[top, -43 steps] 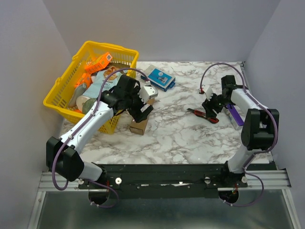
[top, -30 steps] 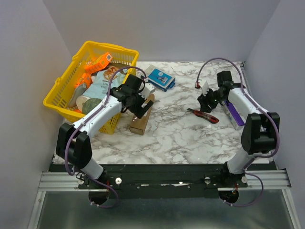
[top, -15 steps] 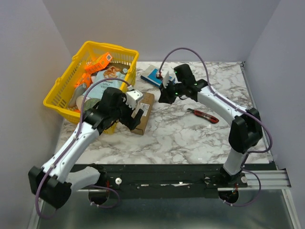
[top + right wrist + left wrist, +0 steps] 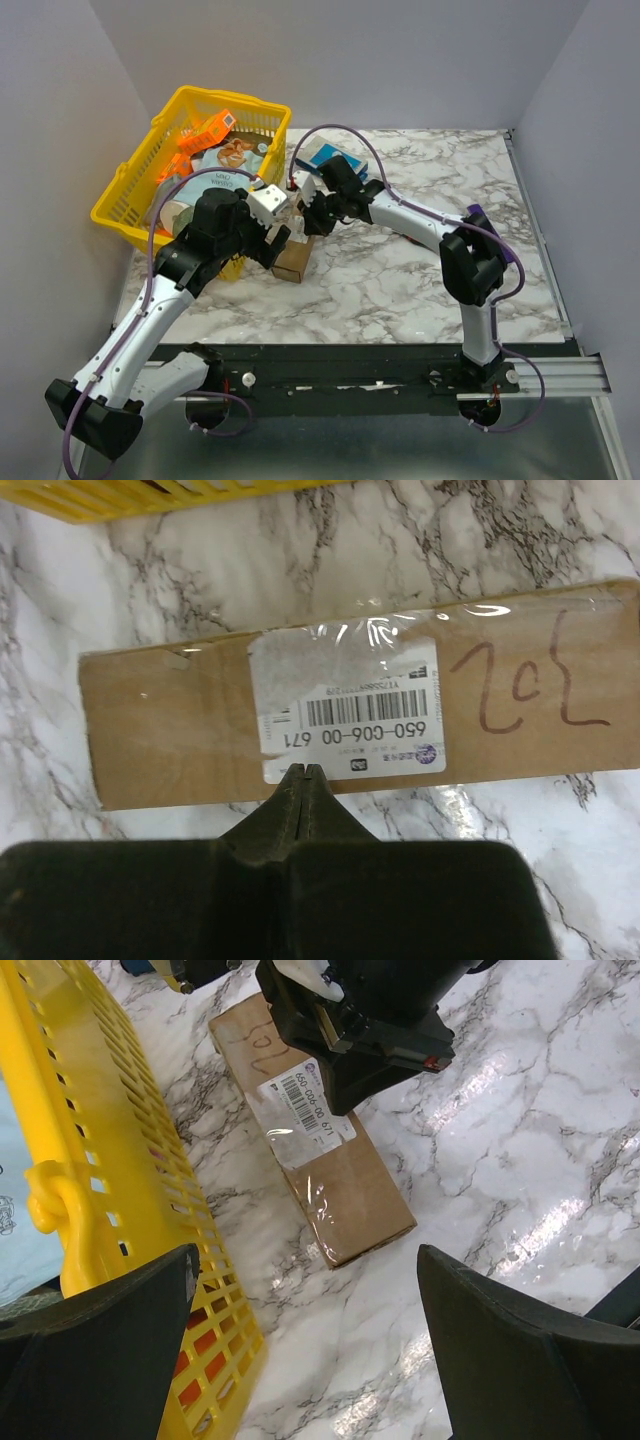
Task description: Unpack the express box
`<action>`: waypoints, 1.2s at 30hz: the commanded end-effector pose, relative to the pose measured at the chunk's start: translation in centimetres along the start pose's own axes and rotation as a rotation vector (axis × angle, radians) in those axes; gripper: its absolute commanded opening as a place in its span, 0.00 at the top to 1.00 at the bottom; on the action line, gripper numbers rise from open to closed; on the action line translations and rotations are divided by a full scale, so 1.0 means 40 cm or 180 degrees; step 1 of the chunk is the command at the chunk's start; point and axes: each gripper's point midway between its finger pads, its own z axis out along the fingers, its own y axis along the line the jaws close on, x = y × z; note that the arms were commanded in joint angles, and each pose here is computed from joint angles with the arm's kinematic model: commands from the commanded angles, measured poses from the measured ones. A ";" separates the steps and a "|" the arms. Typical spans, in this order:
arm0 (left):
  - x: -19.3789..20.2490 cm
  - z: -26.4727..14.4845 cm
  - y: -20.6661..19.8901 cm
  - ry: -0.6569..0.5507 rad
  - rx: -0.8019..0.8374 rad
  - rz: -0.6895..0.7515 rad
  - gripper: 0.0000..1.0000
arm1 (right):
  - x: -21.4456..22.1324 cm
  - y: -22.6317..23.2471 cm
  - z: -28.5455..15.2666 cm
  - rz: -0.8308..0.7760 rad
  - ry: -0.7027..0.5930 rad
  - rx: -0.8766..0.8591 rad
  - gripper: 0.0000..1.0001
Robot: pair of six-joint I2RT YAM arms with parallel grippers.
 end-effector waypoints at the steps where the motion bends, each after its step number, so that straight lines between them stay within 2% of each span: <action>1: -0.038 -0.004 0.025 -0.0113 -0.0110 0.0072 0.01 | 0.047 -0.051 0.027 -0.0136 0.0136 0.0282 0.99; 13: -0.046 0.010 0.025 -0.0173 -0.0070 0.0117 0.01 | 0.165 -0.069 -0.010 -0.0204 0.0508 0.0580 0.99; 18: -0.045 0.018 0.022 -0.0194 -0.0045 0.0135 0.01 | 0.259 -0.055 -0.046 -0.0138 0.0752 0.0616 0.99; 26: -0.058 0.025 0.015 -0.0268 0.0012 0.0110 0.01 | 0.262 -0.037 -0.119 -0.0141 0.0757 0.0704 0.99; 29: -0.060 0.020 0.011 -0.0261 0.0042 0.0140 0.01 | 0.261 -0.062 -0.187 -0.0056 0.0746 0.0815 0.99; 35: -0.053 0.025 -0.008 -0.0223 0.0190 0.0224 0.01 | 0.366 -0.259 -0.351 0.0403 0.0867 0.1274 0.99; 36: -0.056 0.025 -0.011 -0.0229 0.0213 0.0227 0.01 | 0.395 -0.307 -0.392 0.0446 0.0872 0.1342 0.91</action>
